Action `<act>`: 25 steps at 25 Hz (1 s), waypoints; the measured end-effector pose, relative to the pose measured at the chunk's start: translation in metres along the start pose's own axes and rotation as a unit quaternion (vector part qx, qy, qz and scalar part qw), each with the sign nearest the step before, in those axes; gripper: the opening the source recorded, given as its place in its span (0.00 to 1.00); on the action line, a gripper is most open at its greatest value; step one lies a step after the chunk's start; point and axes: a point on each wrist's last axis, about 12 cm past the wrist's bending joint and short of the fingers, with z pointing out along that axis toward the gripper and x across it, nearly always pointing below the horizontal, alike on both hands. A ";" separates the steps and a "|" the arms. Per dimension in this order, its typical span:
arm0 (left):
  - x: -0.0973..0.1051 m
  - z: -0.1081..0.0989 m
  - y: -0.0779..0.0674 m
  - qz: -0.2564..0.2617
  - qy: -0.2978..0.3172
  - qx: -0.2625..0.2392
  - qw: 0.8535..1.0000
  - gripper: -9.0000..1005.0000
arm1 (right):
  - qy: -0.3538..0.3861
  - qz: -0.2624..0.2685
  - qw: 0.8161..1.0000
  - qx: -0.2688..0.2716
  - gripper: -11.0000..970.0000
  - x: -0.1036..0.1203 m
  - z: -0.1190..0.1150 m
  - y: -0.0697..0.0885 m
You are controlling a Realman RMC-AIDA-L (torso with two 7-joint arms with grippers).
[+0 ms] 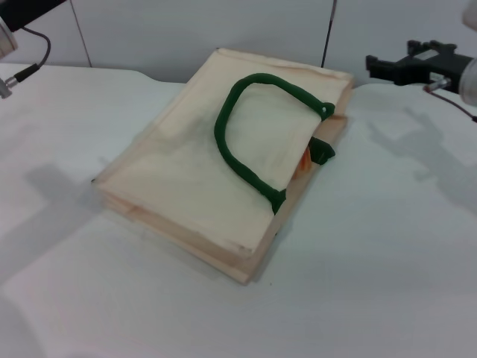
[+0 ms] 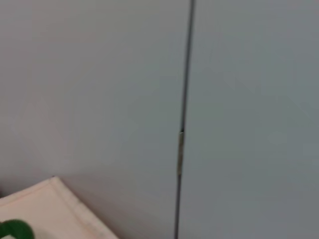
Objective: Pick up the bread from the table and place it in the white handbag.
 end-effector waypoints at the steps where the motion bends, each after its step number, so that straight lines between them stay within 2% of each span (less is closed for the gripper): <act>1: 0.001 0.000 0.000 0.004 0.000 0.000 1.000 0.76 | -0.004 0.003 1.000 0.004 0.93 0.000 -0.001 -0.002; 3: 0.003 0.001 -0.001 0.016 0.000 0.002 1.000 0.76 | -0.010 0.006 1.000 0.008 0.93 0.001 -0.003 -0.005; 9: 0.023 0.004 -0.009 0.094 -0.015 0.004 0.995 0.75 | -0.051 0.015 0.998 0.012 0.93 0.013 -0.012 -0.009; 14: 0.041 -0.006 -0.013 0.169 -0.059 -0.021 0.984 0.75 | -0.117 0.035 0.992 0.016 0.93 0.026 -0.022 -0.009; 21: 0.058 -0.016 -0.016 0.219 -0.131 -0.066 0.965 0.75 | -0.167 0.031 0.985 0.040 0.93 0.040 -0.030 -0.009; 25: 0.064 -0.017 -0.019 0.228 -0.175 -0.099 0.953 0.75 | -0.217 0.053 0.973 0.057 0.93 0.052 -0.042 -0.008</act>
